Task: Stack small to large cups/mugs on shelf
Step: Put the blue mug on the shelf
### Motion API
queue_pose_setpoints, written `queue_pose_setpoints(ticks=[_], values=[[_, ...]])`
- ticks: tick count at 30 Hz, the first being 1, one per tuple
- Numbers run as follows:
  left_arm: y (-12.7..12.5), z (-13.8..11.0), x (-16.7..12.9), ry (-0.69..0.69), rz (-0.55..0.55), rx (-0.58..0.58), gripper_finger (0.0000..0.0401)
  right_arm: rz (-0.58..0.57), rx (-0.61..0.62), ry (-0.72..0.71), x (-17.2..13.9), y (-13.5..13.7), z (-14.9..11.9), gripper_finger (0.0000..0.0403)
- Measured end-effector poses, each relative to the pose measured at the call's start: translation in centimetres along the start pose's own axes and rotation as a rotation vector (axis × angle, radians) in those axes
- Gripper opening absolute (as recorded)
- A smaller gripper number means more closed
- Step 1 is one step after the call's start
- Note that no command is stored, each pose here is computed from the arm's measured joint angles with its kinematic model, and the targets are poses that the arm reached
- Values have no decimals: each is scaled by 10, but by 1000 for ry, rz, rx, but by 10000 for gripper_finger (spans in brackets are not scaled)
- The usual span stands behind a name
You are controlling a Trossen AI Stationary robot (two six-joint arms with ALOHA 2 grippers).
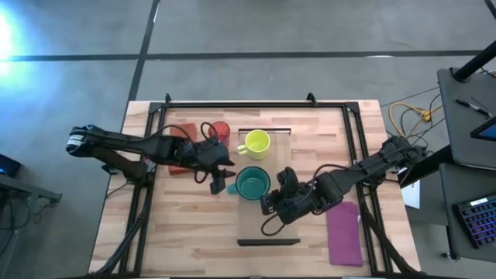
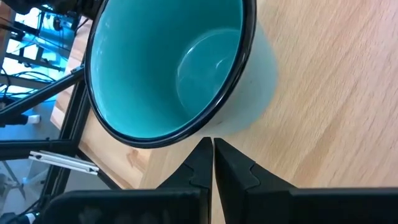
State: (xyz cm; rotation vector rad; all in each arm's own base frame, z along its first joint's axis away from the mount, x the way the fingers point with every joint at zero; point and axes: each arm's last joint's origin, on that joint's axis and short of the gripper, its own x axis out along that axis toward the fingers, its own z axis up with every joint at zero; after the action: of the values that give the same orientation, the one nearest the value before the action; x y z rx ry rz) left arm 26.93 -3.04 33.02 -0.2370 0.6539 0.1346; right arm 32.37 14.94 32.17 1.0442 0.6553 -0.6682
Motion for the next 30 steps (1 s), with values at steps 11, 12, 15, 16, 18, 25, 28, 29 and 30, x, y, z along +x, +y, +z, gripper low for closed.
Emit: queue_pose_setpoints(ticks=[11, 12, 15, 16, 18, 25, 28, 29, 30], values=[[-5, 5, 11, -40, -39, -14, 152, 103, 17, 29, -1, 11, -1, 9], [-5, 5, 11, -44, -39, -14, 152, 97, 13, 27, 0, 10, 0, 9], [-3, 6, 11, -50, -29, 8, 152, 77, 6, 19, 1, 8, 3, 9], [-2, 7, 11, -54, -24, 13, 152, 69, 2, 15, 1, 8, 4, 9], [1, 8, 11, -56, -14, 16, 152, 56, -9, 7, 3, 7, 8, 9], [12, 11, 13, -65, 18, 0, 152, 45, -36, -12, 7, 6, 18, 9], [15, 12, 14, -65, 27, -3, 152, 40, -47, -17, 8, 6, 20, 9], [15, 12, 14, -65, 28, 7, 152, 36, -51, -17, 9, 6, 20, 9], [15, 12, 14, -65, 29, 14, 152, 27, -54, -18, 9, 5, 21, 9]])
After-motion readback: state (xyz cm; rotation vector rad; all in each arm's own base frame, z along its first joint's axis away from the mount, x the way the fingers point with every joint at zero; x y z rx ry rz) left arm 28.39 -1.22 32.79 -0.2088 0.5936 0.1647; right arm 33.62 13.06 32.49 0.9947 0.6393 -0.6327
